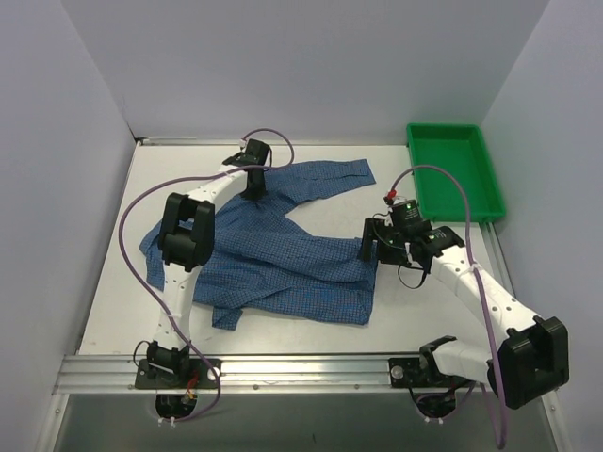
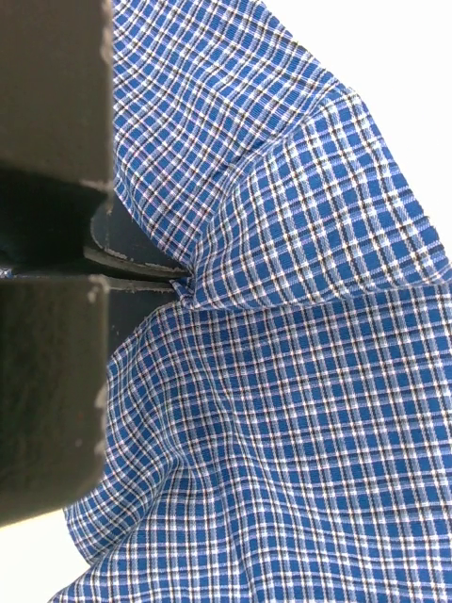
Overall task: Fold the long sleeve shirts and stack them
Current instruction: Flatten the shirt out
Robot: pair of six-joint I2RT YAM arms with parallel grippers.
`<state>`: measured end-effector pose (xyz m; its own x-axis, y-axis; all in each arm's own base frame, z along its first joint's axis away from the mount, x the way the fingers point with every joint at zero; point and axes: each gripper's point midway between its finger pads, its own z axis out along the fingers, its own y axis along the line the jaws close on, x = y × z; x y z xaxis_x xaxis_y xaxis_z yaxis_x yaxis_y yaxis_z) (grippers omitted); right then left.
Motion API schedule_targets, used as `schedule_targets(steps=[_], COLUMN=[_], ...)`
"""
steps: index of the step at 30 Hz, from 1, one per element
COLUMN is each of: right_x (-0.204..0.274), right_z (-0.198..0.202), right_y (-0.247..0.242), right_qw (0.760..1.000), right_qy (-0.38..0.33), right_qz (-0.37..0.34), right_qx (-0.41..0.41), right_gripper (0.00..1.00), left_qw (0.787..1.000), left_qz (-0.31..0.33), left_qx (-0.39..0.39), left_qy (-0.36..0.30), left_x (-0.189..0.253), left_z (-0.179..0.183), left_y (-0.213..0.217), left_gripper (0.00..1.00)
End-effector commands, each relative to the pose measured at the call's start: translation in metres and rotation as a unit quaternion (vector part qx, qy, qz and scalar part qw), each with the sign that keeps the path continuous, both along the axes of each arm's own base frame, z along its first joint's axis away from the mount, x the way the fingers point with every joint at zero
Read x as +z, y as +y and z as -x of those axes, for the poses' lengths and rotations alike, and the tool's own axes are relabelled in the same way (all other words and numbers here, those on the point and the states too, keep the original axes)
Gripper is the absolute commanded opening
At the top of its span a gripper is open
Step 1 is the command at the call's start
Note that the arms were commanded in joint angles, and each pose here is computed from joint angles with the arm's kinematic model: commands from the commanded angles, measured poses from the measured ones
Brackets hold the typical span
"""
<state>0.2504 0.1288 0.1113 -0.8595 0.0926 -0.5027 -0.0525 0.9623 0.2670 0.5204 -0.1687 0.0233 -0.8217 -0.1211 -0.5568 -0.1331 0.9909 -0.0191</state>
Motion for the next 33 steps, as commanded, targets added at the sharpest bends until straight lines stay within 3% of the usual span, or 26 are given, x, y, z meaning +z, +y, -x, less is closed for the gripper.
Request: schedule_targets(steps=[1,6,13,16,20,23,25,33], right_x=[-0.003,-0.019,-0.038,-0.041,-0.044,-0.046,-0.047,-0.043], right_z=[-0.004,-0.003,0.002,0.003,0.004,0.004,0.005,-0.013], right_y=[0.005,0.010,0.003,0.000,0.006,0.011,0.013,0.021], right_qw=[1.000,1.000,1.000,1.000,1.000,1.000,0.999,0.999], right_qy=[0.001,0.019,0.017,0.012,0.019,0.023,0.023,0.016], right_qz=[-0.012,-0.021,-0.011,-0.003,-0.007,-0.008,-0.005,0.020], right_qx=[0.002,0.001,-0.008,-0.005,0.011,0.020,0.028,0.039], right_gripper=[0.70,0.69,0.69,0.69,0.69,0.69,0.69,0.65], left_qw=[0.999,0.997,0.969,0.958,0.961,0.967,0.972,0.983], left_qz=[-0.005,0.041,0.099,0.114,0.128,0.130,0.129,0.079], left_qx=[-0.003,0.026,0.035,0.035,0.065,0.092,0.094,0.110], left_qy=[0.032,-0.055,-0.223,-0.261,-0.235,-0.197,-0.173,-0.122], left_x=[-0.013,0.081,0.251,0.268,0.233,0.185,0.157,0.125], left_z=[0.010,-0.018,-0.012,-0.009,-0.012,-0.018,-0.024,-0.003], left_y=[0.006,0.025,0.047,0.052,0.073,0.089,0.094,0.120], left_gripper=[0.00,0.00,0.00,0.00,0.00,0.12,0.12,0.09])
